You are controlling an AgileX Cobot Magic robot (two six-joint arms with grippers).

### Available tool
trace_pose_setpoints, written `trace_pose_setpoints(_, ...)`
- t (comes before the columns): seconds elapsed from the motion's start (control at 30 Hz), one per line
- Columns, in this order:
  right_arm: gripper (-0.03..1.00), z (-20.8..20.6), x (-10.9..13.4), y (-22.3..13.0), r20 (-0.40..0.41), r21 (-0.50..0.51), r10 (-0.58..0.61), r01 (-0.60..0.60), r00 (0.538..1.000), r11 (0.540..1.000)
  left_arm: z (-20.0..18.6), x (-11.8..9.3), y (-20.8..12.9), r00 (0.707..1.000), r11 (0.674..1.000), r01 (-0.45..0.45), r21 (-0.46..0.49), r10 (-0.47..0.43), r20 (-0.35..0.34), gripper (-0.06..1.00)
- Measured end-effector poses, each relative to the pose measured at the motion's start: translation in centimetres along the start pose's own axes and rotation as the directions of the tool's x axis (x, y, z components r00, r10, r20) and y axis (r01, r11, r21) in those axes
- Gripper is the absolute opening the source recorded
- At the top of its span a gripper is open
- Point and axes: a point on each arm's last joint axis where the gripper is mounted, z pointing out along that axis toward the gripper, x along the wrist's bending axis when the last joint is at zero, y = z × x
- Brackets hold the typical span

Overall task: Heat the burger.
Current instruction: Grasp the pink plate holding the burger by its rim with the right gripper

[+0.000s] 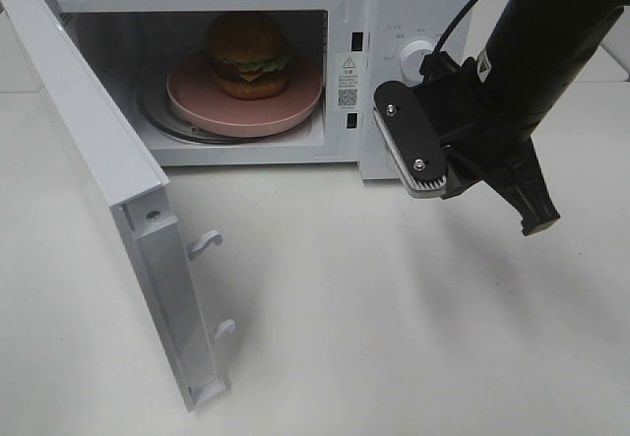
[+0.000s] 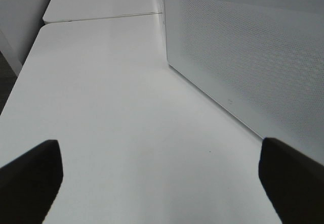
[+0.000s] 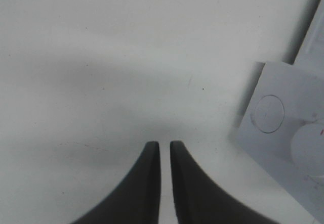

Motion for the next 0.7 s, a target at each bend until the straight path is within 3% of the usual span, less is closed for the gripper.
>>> trace_pose_setpoints(0.13, 0.16, 0.0, -0.1, 0.0, 0.015, -0.001, -0.029, 0.029, 0.999, 1.000, 0.0, 0.0, 0.0, 1.000, 1.000, 0.000, 0.000, 0.000, 0.000, 0.97)
trace_pose_setpoints(0.17, 0.23, 0.0, -0.2, 0.1, 0.025, -0.004, -0.034, 0.034, 0.999, 0.999, 0.0, 0.0, 0.0, 1.000, 1.000, 0.000, 0.000, 0.000, 0.000, 0.97)
trace_pose_setpoints(0.2, 0.23, 0.0, -0.2, 0.1, 0.025, -0.004, -0.034, 0.034, 0.999, 0.999, 0.0, 0.0, 0.0, 1.000, 1.000, 0.000, 0.000, 0.000, 0.000, 0.97)
trace_pose_setpoints(0.27, 0.40, 0.0, -0.2, 0.2, 0.029, -0.007, 0.013, -0.013, 0.999, 1.000, 0.0, 0.0, 0.0, 1.000, 1.000, 0.000, 0.000, 0.000, 0.000, 0.97)
trace_pose_setpoints(0.3, 0.40, 0.0, -0.2, 0.2, 0.029, -0.007, 0.013, -0.013, 0.999, 1.000, 0.0, 0.0, 0.0, 1.000, 1.000, 0.000, 0.000, 0.000, 0.000, 0.97)
trace_pose_setpoints(0.37, 0.63, -0.1, -0.4, 0.7, 0.050, -0.018, 0.080, -0.079, 0.996, 0.997, 0.0, 0.0, 0.0, 1.000, 1.000, 0.000, 0.000, 0.000, 0.000, 0.97)
trace_pose_setpoints(0.4, 0.63, -0.1, -0.4, 0.7, 0.050, -0.018, 0.080, -0.079, 0.996, 0.997, 0.0, 0.0, 0.0, 1.000, 1.000, 0.000, 0.000, 0.000, 0.000, 0.97)
trace_pose_setpoints(0.43, 0.78, -0.3, -0.7, 1.1, 0.073, -0.028, 0.118, -0.116, 0.990, 0.993, 0.0, 0.0, 0.0, 1.000, 1.000, 0.000, 0.000, 0.000, 0.000, 0.97)
trace_pose_setpoints(0.47, 0.78, -0.3, -0.7, 1.1, 0.073, -0.028, 0.118, -0.116, 0.990, 0.993, 0.0, 0.0, 0.0, 1.000, 1.000, 0.000, 0.000, 0.000, 0.000, 0.97)
trace_pose_setpoints(0.5, 0.89, -0.5, -1.1, 1.5, 0.101, -0.037, 0.143, -0.140, 0.985, 0.989, 0.0, 0.0, 0.0, 1.000, 1.000, 0.000, 0.000, 0.000, 0.000, 0.97)
trace_pose_setpoints(0.7, 0.98, -1.1, -1.9, 2.6, 0.178, -0.033, 0.083, -0.078, 0.980, 0.996, 0.0, 0.0, 0.0, 1.000, 1.000, 0.000, 0.000, 0.000, 0.000, 0.97)
